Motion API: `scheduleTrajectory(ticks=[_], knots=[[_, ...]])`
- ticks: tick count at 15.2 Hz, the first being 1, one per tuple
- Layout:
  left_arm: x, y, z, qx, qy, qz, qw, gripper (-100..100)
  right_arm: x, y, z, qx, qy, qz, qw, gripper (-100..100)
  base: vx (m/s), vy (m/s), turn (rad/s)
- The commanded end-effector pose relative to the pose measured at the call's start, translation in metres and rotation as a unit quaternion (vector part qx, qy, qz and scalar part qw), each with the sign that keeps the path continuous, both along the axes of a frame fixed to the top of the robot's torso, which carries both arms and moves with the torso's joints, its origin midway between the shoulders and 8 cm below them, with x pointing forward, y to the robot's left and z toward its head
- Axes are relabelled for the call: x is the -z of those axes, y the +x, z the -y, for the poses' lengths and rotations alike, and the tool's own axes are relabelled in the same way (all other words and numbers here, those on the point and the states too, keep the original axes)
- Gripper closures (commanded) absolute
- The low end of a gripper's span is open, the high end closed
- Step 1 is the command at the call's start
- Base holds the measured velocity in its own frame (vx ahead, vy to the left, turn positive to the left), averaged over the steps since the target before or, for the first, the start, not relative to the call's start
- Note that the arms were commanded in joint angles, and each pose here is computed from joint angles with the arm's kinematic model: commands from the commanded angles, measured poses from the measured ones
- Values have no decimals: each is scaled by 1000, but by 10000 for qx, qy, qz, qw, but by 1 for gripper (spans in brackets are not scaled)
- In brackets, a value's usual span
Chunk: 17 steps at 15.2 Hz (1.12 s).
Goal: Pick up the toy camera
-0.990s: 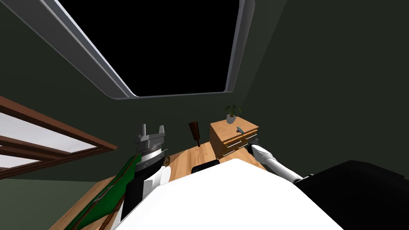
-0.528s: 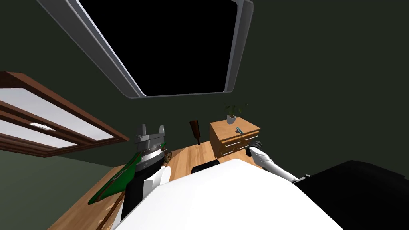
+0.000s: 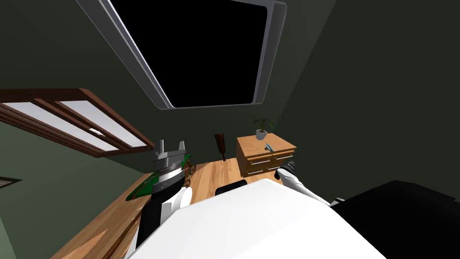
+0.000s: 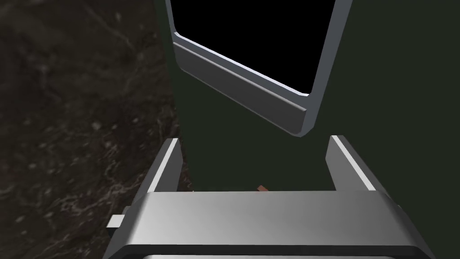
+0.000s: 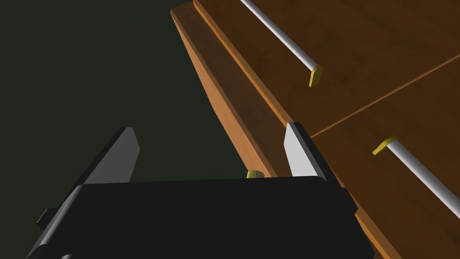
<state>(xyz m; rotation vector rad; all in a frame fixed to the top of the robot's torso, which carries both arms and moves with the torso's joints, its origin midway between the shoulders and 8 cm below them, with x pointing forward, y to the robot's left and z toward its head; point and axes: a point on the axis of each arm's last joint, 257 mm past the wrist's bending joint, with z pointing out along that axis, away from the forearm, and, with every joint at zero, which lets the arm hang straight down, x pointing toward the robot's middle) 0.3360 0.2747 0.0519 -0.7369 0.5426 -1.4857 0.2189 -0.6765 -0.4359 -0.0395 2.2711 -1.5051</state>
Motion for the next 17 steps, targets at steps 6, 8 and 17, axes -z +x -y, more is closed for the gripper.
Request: scheduleTrajectory(ticks=[6,8,17], knots=[[0,0,0,0,0,0,10000,0,-2,-12,-15,147,-337,65,9993,-100,-83,-105,155],[0,0,0,0,0,0,10000,0,-2,-15,-24,169,-479,113,9986,-100,-69,-111,186],[0,0,0,0,0,0,10000,0,-6,-12,-70,19,-924,423,9948,-100,-101,-108,203]])
